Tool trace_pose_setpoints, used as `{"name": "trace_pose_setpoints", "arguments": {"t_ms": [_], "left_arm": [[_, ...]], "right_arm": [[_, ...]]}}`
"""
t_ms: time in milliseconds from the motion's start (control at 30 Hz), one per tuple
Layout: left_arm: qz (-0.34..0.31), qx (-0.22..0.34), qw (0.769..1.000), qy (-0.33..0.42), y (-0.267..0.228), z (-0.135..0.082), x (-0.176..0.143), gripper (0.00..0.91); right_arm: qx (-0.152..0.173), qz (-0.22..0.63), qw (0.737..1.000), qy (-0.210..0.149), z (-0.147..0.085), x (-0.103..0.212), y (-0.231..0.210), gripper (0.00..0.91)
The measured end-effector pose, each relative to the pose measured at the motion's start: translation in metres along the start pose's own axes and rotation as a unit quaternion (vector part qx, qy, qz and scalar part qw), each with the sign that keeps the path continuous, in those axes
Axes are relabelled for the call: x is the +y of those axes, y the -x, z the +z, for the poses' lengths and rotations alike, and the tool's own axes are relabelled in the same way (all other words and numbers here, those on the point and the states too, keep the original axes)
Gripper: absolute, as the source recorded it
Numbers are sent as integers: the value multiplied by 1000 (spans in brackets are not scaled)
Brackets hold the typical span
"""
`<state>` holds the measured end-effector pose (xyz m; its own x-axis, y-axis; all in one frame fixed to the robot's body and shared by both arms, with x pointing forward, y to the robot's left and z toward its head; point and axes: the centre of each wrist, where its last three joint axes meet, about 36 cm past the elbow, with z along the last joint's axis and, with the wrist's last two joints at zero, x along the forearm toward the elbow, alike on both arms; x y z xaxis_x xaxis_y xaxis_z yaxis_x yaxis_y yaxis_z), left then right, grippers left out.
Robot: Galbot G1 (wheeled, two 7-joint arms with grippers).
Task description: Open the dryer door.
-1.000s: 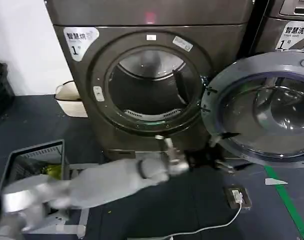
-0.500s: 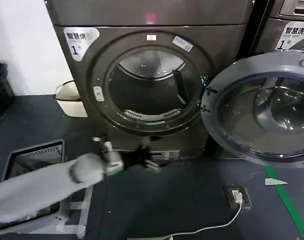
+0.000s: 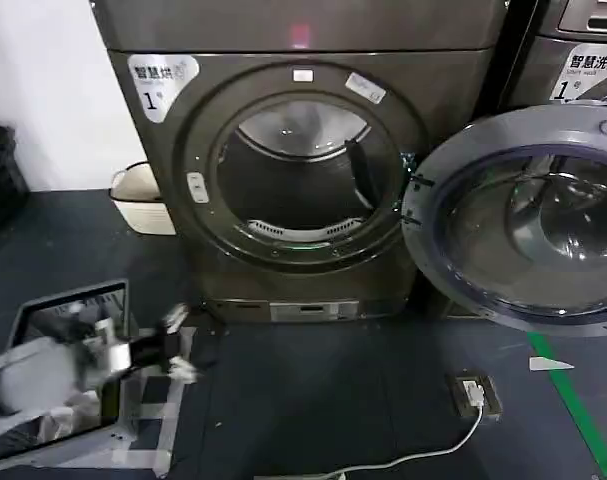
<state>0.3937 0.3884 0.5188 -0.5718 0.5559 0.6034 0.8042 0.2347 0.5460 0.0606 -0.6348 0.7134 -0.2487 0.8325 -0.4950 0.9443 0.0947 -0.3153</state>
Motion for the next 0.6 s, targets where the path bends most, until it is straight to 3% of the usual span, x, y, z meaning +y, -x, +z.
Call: {"name": "trace_pose_setpoints", "arguments": {"t_ms": [433,600], "left_arm": [[16,185,983,14,-83,49,10,907],[25,218,975,13,-96,62,13,907]], "right_arm": [[6,-5,1000,-5,9,1,3,907],[9,-8,1000,-6,12,1,1,907]]}}
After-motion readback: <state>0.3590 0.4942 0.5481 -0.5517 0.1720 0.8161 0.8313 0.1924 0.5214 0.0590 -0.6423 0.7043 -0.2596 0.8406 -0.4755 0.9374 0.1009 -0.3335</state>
